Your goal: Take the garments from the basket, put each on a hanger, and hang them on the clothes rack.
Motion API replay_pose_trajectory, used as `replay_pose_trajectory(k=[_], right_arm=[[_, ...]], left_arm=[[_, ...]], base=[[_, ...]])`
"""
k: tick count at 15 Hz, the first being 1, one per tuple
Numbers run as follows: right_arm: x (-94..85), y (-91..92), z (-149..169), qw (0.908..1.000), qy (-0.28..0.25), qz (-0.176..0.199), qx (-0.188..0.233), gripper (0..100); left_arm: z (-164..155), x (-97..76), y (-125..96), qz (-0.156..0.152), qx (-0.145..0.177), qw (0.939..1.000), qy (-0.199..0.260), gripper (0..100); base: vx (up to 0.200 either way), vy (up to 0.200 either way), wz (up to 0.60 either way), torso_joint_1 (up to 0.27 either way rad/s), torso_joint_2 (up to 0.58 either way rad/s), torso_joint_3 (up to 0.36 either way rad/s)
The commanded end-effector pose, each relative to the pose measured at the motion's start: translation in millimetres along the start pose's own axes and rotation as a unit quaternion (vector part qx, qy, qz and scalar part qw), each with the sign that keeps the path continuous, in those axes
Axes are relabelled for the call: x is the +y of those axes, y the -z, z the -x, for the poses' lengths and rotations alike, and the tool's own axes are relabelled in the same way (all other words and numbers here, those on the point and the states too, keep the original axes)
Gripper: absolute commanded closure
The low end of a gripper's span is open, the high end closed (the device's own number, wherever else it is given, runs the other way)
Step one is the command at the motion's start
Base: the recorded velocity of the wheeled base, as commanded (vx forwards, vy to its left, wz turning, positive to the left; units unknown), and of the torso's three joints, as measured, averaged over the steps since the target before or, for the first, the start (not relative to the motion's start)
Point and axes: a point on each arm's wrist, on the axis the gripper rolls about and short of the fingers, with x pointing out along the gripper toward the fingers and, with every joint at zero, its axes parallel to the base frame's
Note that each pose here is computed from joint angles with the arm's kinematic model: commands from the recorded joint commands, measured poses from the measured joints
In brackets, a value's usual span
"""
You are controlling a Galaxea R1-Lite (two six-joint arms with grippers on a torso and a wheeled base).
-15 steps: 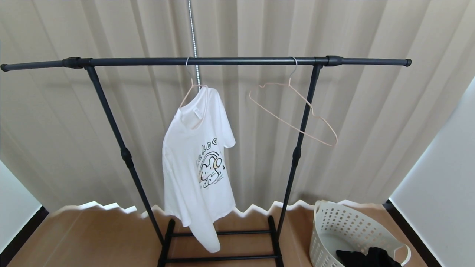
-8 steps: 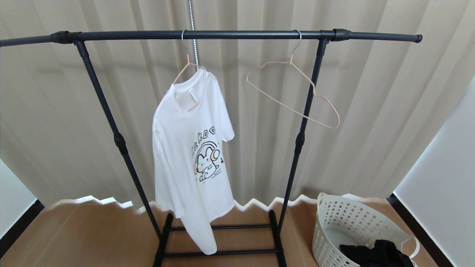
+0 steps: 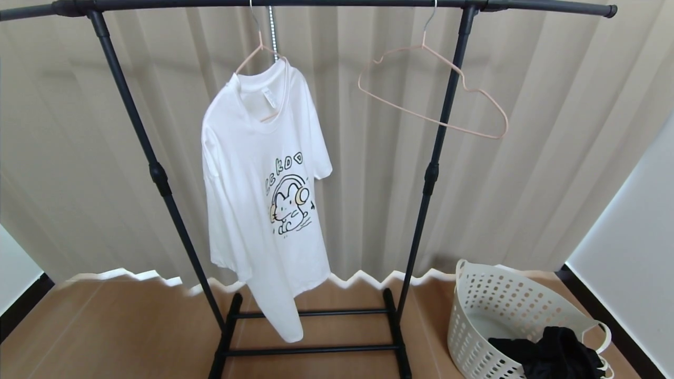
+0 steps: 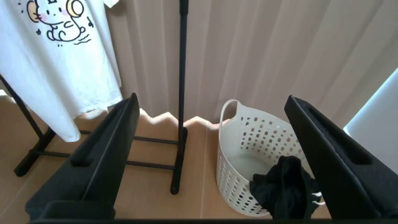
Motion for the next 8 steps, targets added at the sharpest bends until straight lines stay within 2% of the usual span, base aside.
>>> replay_pose_trajectory(k=[1, 6, 7, 8], right_arm=[[0.0, 0.0, 0.0, 1.0000, 0.000, 0.000, 0.000, 0], [0.0, 0.0, 0.0, 1.0000, 0.000, 0.000, 0.000, 0], [0.0, 0.0, 0.0, 1.0000, 0.000, 0.000, 0.000, 0], [0.0, 0.0, 0.0, 1.0000, 0.000, 0.000, 0.000, 0]], left_arm=[[-0.1, 0.0, 0.1, 0.000, 0.001, 1.0000, 0.000, 0], [-0.1, 0.0, 0.1, 0.000, 0.001, 1.0000, 0.000, 0], [-0.1, 0.0, 0.1, 0.000, 0.001, 1.0000, 0.000, 0], [-0.1, 0.0, 0.1, 0.000, 0.001, 1.0000, 0.000, 0]], base=[[0.000, 0.000, 0.00, -0.110, 0.48, 0.369], [0.000, 0.000, 0.00, -0.069, 0.45, 0.371], [0.000, 0.000, 0.00, -0.046, 0.23, 0.198], [0.000, 0.000, -0.60, -0.022, 0.14, 0.110]])
